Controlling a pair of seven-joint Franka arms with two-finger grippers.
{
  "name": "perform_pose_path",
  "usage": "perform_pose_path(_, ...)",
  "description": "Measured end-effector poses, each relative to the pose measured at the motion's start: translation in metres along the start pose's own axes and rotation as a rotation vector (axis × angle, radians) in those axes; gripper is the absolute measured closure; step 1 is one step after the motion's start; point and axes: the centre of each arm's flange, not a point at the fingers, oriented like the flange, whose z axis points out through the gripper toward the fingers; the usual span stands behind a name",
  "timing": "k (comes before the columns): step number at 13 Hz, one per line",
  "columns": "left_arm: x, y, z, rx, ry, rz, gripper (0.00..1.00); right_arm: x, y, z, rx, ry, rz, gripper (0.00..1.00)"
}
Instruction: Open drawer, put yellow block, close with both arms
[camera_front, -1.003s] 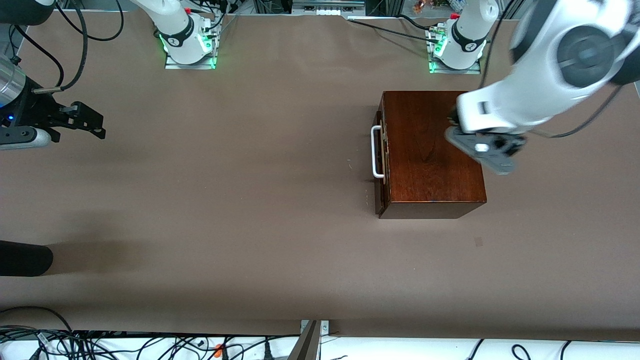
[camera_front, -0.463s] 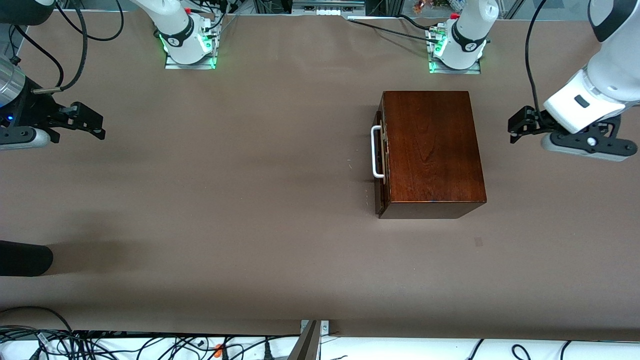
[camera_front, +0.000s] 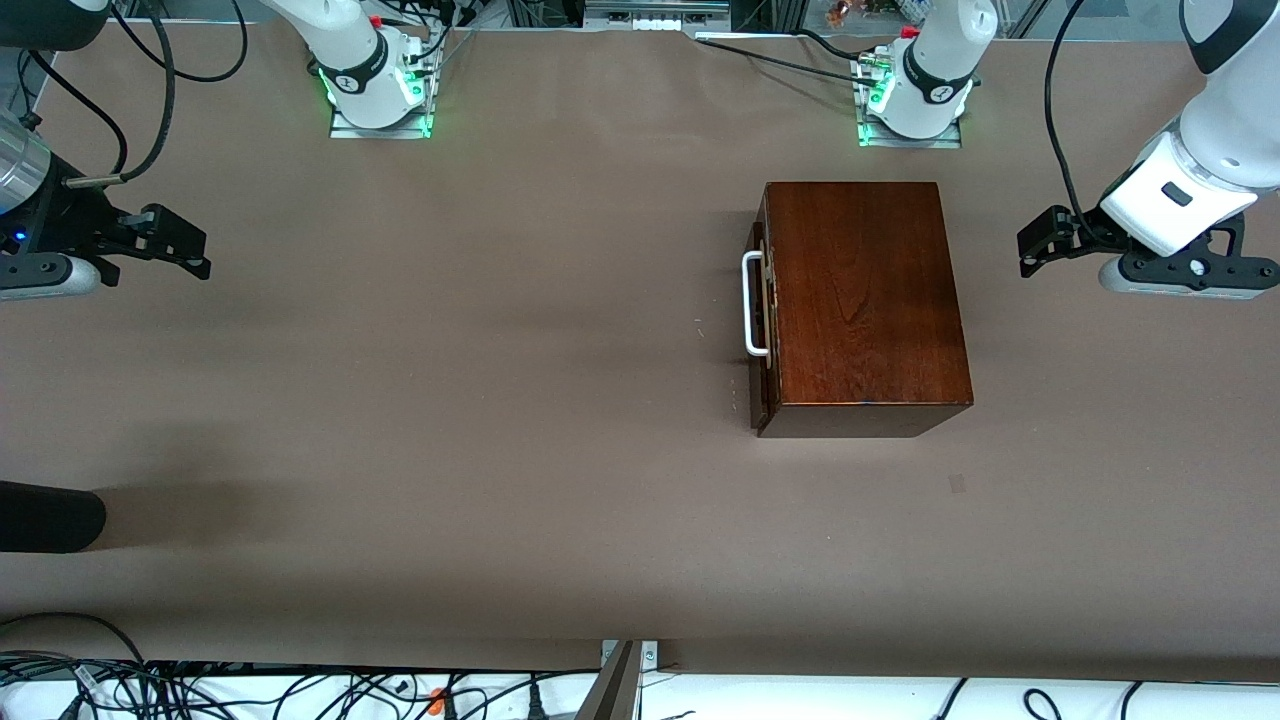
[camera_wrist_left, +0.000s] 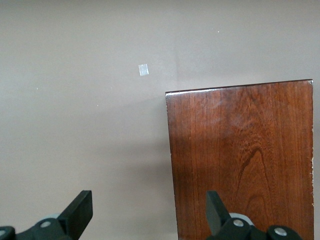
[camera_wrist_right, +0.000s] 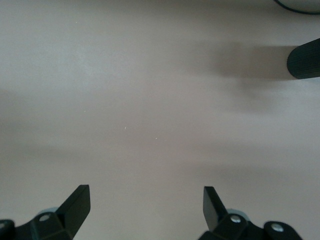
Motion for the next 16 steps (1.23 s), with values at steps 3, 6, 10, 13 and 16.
perform_pose_path(3,0.000,0.002,0.001,0.000,-0.002,0.003,0.00,0.000,0.000,0.000,0.000,0.002,0.000,0.00)
perform_pose_path(6,0.000,0.005,0.001,0.000,-0.003,0.009,0.00,0.002,0.000,0.000,0.000,0.009,0.000,0.00)
perform_pose_path(10,-0.001,0.008,0.001,0.000,-0.008,0.013,0.00,0.003,-0.001,0.002,0.005,0.012,0.000,0.00)
perform_pose_path(13,-0.001,0.010,0.000,0.000,-0.006,0.018,0.00,0.004,-0.002,0.002,0.020,0.016,0.001,0.00)
perform_pose_path(16,-0.001,0.011,0.000,0.000,-0.006,0.019,0.00,0.004,-0.002,0.002,0.020,0.016,0.001,0.00)
